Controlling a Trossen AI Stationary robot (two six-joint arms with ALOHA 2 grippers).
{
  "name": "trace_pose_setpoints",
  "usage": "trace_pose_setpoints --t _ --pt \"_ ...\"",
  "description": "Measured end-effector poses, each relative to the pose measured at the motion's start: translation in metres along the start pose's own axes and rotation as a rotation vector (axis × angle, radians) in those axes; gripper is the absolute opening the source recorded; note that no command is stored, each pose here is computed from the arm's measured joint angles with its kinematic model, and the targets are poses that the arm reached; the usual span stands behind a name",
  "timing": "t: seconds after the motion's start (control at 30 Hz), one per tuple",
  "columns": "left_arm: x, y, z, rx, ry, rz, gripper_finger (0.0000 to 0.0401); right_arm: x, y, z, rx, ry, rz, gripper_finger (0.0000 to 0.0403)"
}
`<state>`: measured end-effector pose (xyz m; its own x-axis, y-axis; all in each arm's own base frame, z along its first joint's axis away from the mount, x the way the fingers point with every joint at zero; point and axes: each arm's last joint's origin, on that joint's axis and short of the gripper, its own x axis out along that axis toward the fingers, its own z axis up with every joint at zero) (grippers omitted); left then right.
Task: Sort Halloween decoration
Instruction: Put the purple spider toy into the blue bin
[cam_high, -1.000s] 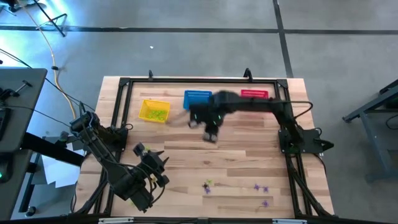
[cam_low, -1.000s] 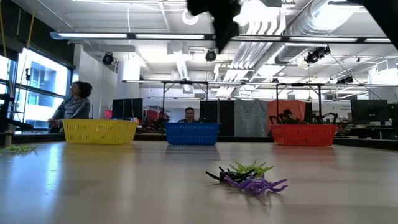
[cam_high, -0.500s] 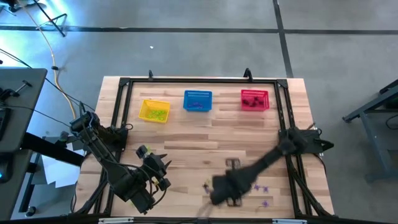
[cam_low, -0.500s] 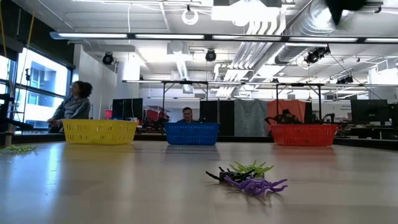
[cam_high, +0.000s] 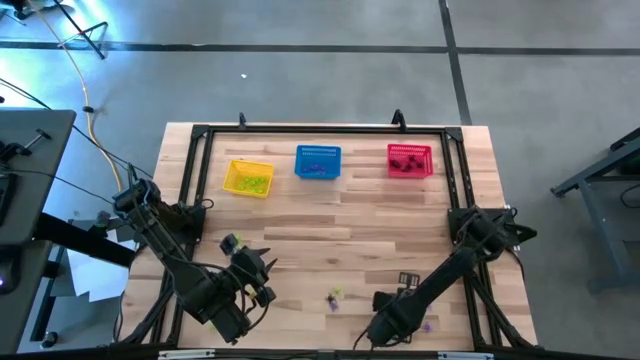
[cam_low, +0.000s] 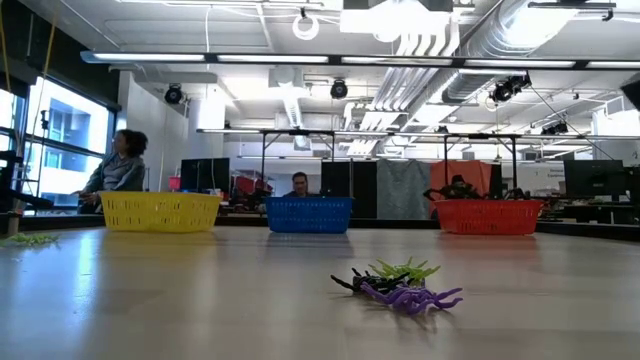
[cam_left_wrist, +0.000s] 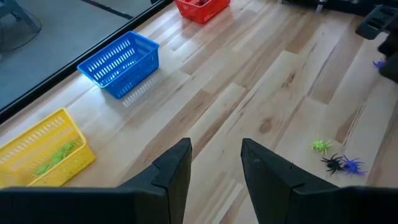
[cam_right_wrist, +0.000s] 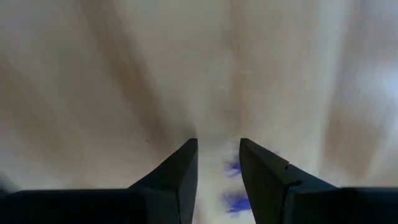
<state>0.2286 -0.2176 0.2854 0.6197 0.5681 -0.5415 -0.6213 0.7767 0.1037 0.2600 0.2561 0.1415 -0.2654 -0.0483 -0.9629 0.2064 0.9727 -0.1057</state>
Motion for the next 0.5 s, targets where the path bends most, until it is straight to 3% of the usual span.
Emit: trace_pose_setpoints --t 0.5 --pt "0.018 0.003 0.011 0.007 0.029 0.052 0.0131 -0.015 -0.006 -0.018 -0.003 -0.01 -0.066 0.0113"
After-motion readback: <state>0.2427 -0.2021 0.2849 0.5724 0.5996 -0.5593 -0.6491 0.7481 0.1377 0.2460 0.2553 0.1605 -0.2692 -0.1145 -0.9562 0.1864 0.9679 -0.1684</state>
